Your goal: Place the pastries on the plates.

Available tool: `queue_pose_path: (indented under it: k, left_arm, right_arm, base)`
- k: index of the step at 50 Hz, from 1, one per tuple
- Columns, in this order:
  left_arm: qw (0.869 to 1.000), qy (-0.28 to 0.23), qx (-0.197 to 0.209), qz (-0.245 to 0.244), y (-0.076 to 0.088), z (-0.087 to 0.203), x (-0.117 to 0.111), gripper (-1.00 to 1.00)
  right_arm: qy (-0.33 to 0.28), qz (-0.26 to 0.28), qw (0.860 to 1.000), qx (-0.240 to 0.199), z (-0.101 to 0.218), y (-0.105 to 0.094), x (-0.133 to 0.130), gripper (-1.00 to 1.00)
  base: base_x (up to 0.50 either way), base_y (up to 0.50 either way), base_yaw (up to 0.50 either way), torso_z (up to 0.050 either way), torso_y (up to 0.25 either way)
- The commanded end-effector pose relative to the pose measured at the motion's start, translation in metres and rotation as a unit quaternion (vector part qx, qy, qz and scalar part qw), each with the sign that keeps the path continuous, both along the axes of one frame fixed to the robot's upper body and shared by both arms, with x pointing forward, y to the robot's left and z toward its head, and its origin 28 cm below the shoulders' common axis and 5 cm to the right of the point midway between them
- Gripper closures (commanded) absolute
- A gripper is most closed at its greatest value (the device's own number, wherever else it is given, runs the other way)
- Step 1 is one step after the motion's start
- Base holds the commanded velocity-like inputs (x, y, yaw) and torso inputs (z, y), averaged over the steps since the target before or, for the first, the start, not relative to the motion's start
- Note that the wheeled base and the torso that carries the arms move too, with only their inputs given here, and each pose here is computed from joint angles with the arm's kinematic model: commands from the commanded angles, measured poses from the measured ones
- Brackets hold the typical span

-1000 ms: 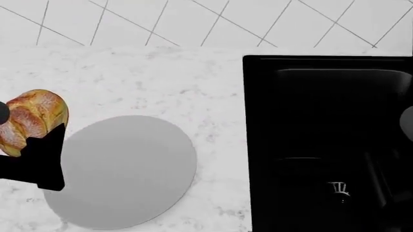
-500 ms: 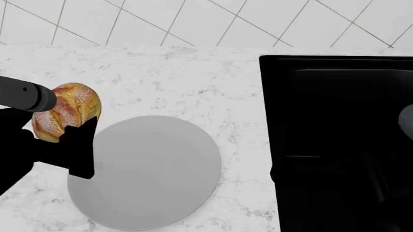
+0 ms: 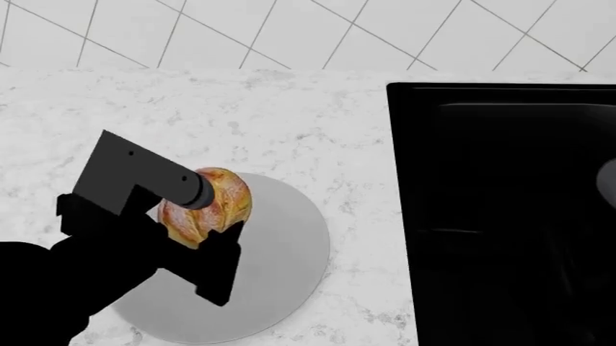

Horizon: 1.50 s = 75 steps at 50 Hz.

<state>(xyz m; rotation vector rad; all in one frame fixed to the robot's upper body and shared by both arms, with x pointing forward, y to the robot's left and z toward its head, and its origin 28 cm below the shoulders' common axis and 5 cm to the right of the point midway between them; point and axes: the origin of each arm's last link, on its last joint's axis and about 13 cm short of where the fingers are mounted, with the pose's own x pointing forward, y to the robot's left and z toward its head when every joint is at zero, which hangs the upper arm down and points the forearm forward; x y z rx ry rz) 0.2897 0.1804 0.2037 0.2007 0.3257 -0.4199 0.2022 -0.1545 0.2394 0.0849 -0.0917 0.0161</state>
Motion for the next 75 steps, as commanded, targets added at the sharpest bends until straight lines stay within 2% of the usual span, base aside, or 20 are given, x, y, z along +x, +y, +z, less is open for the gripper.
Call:
queue_pose_path:
  k: [1, 21, 22, 30, 37, 44, 46, 49, 55, 61, 69, 73, 75]
  left_arm:
    - [1.000, 0.020, 0.008, -0.018, -0.008, -0.015, -0.001, 1.00]
    - [0.999, 0.039, 0.007, -0.013, -0.007, -0.025, 0.000, 1.00]
    - [0.999, 0.040, 0.008, -0.014, -0.007, -0.024, 0.000, -1.00]
    - [1.000, 0.020, -0.008, -0.018, -0.005, -0.004, -0.005, -1.00]
    - [1.000, 0.008, -0.011, -0.004, 0.001, 0.002, 0.000, -1.00]
    - [0.995, -0.080, -0.053, 0.013, 0.010, 0.059, -0.010, -1.00]
    - [0.991, -0.112, -0.064, 0.031, 0.018, 0.075, -0.019, -1.00]
    - [0.987, -0.127, -0.075, 0.062, 0.031, 0.080, -0.029, -1.00]
    - [0.979, -0.122, -0.108, 0.124, 0.054, 0.061, -0.043, -1.00]
    - [0.971, -0.117, -0.118, 0.172, 0.066, 0.036, -0.050, -1.00]
    - [0.955, -0.087, -0.151, 0.238, 0.071, -0.005, -0.071, -1.00]
    - [0.950, -0.093, -0.154, 0.256, 0.072, -0.013, -0.079, -1.00]
    - [0.944, -0.115, -0.149, 0.272, 0.072, -0.015, -0.083, -1.00]
  right_arm:
    - [0.003, -0.006, 1.000, 0.003, -0.002, 0.000, -0.004, -1.00]
    - [0.010, -0.009, 1.000, 0.006, -0.004, 0.000, -0.006, -1.00]
    - [0.011, -0.009, 1.000, 0.006, -0.004, 0.000, -0.006, -1.00]
    - [0.011, -0.007, 1.000, 0.008, -0.005, 0.000, -0.006, -1.00]
    - [0.011, -0.006, 1.000, 0.008, -0.005, 0.000, -0.005, -1.00]
    - [0.011, -0.006, 1.000, 0.006, -0.004, 0.000, -0.003, -1.00]
    - [0.010, -0.005, 1.000, 0.005, -0.003, 0.000, -0.003, -1.00]
    - [0.010, -0.004, 1.000, 0.005, -0.003, 0.000, -0.002, -1.00]
    - [0.010, 0.007, 1.000, 0.002, -0.004, 0.003, 0.005, -1.00]
    - [0.011, 0.013, 1.000, 0.001, -0.006, 0.005, 0.015, -1.00]
    - [0.022, 0.015, 1.000, 0.010, -0.020, 0.002, 0.018, -1.00]
    - [0.023, 0.011, 1.000, 0.013, -0.025, -0.001, 0.016, -1.00]
    - [0.021, 0.006, 1.000, 0.011, -0.027, -0.002, 0.013, -1.00]
  base:
    - [0.00, 0.00, 0.00, 0.000, 0.000]
    - [0.00, 0.00, 0.00, 0.000, 0.001]
    - [0.00, 0.00, 0.00, 0.000, 0.000]
    - [0.00, 0.00, 0.00, 0.000, 0.000]
    - [0.00, 0.00, 0.00, 0.000, 0.000]
    - [0.00, 0.00, 0.00, 0.000, 0.000]
    - [0.00, 0.00, 0.00, 0.000, 0.000]
    - [0.00, 0.00, 0.00, 0.000, 0.000]
    - [0.00, 0.00, 0.00, 0.000, 0.000]
    - [0.00, 0.00, 0.00, 0.000, 0.000]
    - [0.00, 0.00, 0.00, 0.000, 0.000]
    - [0.00, 0.00, 0.00, 0.000, 0.000]
    - [0.00, 0.00, 0.00, 0.000, 0.000]
